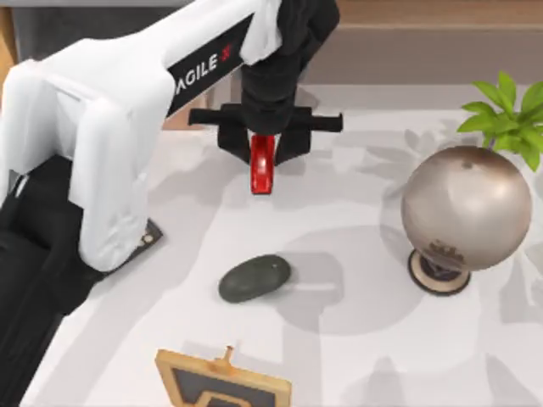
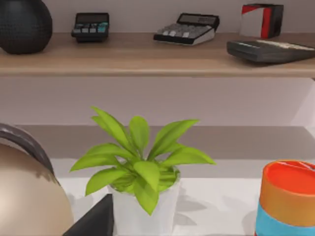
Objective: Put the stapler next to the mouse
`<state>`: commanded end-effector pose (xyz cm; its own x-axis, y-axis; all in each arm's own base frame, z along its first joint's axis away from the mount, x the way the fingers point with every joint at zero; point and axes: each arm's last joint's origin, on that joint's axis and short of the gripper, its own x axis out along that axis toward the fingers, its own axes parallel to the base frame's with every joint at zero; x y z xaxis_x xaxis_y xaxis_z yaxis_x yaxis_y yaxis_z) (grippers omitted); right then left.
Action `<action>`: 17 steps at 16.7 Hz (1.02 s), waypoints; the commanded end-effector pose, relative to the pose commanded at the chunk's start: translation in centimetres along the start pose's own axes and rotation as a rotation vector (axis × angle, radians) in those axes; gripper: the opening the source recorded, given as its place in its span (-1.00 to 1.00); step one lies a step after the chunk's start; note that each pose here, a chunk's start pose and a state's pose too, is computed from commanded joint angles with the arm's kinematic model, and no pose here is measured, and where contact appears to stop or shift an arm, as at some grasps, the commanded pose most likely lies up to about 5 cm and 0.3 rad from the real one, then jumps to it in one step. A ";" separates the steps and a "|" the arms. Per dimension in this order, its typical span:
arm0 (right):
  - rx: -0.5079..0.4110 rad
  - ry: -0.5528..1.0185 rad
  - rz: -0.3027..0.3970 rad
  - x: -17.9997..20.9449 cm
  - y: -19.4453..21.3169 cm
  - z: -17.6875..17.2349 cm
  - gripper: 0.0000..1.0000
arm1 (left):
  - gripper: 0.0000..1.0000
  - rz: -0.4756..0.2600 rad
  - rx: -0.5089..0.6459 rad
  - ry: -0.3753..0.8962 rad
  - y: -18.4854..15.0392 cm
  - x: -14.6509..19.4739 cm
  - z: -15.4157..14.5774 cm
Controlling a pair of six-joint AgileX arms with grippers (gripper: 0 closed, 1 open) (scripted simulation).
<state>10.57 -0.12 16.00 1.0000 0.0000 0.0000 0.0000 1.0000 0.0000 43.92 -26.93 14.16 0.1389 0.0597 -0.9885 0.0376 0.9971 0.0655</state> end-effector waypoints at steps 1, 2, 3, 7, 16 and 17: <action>0.000 0.000 0.000 0.0 0.0 0.0 1.00 | -1.00 0.009 -0.002 0.014 0.2 0.7 0.0; 0.000 0.000 0.000 0.0 0.0 0.0 1.00 | -1.00 0.009 -0.002 0.014 0.2 0.7 0.0; 0.000 0.000 0.000 0.0 0.0 0.0 1.00 | -1.00 0.009 -0.002 0.014 0.2 0.7 0.0; 0.000 0.000 0.000 0.0 0.0 0.0 1.00 | -0.70 0.009 -0.002 0.014 0.2 0.7 0.0; 0.000 0.000 0.000 0.0 0.0 0.0 1.00 | 0.66 0.009 -0.002 0.014 0.2 0.7 0.0; 0.000 0.000 0.000 0.0 0.0 0.0 1.00 | 0.81 0.009 -0.002 0.014 0.2 0.7 0.0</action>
<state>10.57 -0.12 16.00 1.0000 0.0000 0.0000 0.0000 1.0000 0.0000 43.99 -26.72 13.52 0.1249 0.0691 -0.9898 0.0342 0.9967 0.0739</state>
